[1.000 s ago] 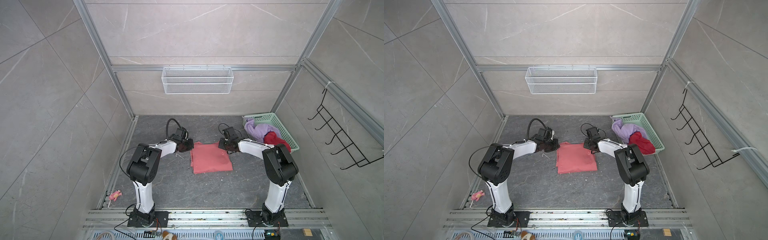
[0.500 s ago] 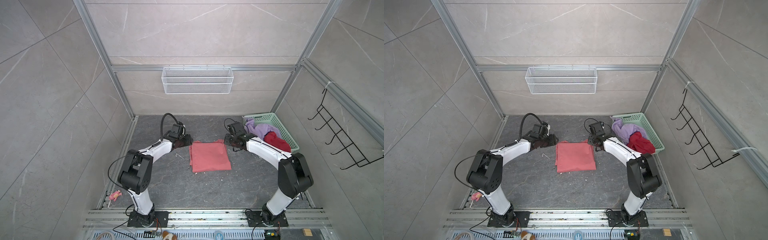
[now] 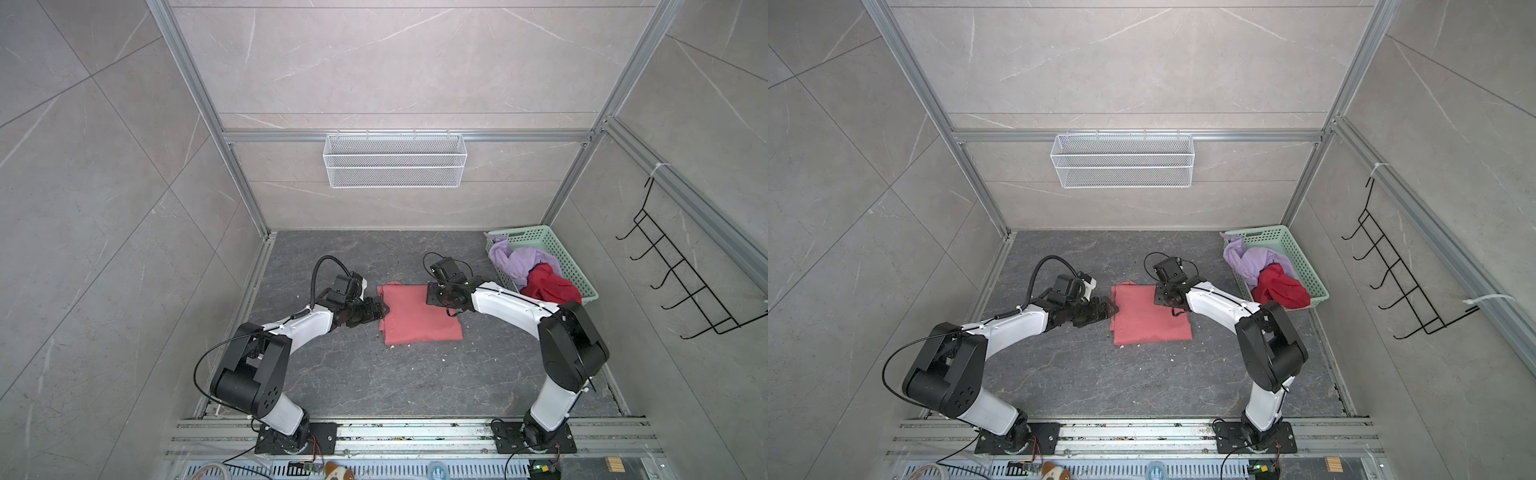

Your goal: Fold and stack the t-shirts

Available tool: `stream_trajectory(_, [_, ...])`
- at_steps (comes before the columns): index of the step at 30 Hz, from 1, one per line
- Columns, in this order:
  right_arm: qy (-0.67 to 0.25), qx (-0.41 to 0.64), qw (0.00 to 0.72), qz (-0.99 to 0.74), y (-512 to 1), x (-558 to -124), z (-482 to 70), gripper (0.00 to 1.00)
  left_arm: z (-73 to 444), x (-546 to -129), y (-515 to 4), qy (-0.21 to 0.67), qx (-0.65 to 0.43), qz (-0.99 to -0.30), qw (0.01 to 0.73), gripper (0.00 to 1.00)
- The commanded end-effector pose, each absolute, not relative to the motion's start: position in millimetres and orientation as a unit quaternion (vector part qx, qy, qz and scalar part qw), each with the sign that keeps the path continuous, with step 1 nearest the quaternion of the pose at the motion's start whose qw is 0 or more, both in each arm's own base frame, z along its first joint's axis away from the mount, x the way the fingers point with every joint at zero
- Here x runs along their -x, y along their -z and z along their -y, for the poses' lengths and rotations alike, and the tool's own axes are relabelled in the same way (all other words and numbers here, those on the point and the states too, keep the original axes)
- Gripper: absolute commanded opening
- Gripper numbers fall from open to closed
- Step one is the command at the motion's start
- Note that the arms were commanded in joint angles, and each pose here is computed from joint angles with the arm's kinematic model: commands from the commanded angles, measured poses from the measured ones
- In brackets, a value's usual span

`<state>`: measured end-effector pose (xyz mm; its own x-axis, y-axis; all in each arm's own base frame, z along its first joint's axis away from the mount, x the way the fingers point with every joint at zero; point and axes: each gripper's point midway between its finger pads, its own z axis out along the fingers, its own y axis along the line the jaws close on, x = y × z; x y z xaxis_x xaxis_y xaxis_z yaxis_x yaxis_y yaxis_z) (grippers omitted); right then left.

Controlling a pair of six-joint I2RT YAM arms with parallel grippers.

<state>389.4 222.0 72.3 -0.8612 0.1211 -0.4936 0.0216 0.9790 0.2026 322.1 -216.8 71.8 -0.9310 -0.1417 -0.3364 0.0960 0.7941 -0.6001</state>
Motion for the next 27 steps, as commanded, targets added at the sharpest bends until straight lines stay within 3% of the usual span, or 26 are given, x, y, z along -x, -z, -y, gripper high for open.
stream_trajectory(1, [-0.089, -0.031, 0.248, -0.964, -53.4, -390.4, -226.6, 0.56, 230.9, -334.1, -78.0, 0.359, 0.022, -0.913, 0.192, 0.88])
stream_trajectory(11, [-0.068, -0.019, 0.208, -0.976, -16.2, -387.8, -228.8, 0.57, 238.8, -339.3, -22.4, 0.35, 0.065, -0.925, 0.133, 0.84])
stream_trajectory(16, [-0.067, -0.016, 0.2, -0.977, -7.6, -391.9, -233.2, 0.57, 256.2, -342.1, -10.9, 0.369, 0.063, -0.92, 0.115, 0.77])
stream_trajectory(19, [-0.063, -0.01, 0.195, -0.979, -2.8, -394.9, -235.2, 0.57, 266.6, -347.5, -9.9, 0.387, 0.062, -0.913, 0.113, 0.6])
stream_trajectory(25, [-0.062, -0.003, 0.198, -0.978, -3.1, -401.1, -238.5, 0.57, 276.4, -365.6, -26.8, 0.41, 0.067, -0.899, 0.138, 0.03])
stream_trajectory(27, [-0.061, -0.003, 0.206, -0.977, -9.7, -405.6, -238.1, 0.58, 278.9, -371.1, -35.5, 0.417, 0.07, -0.894, 0.146, 0.0])
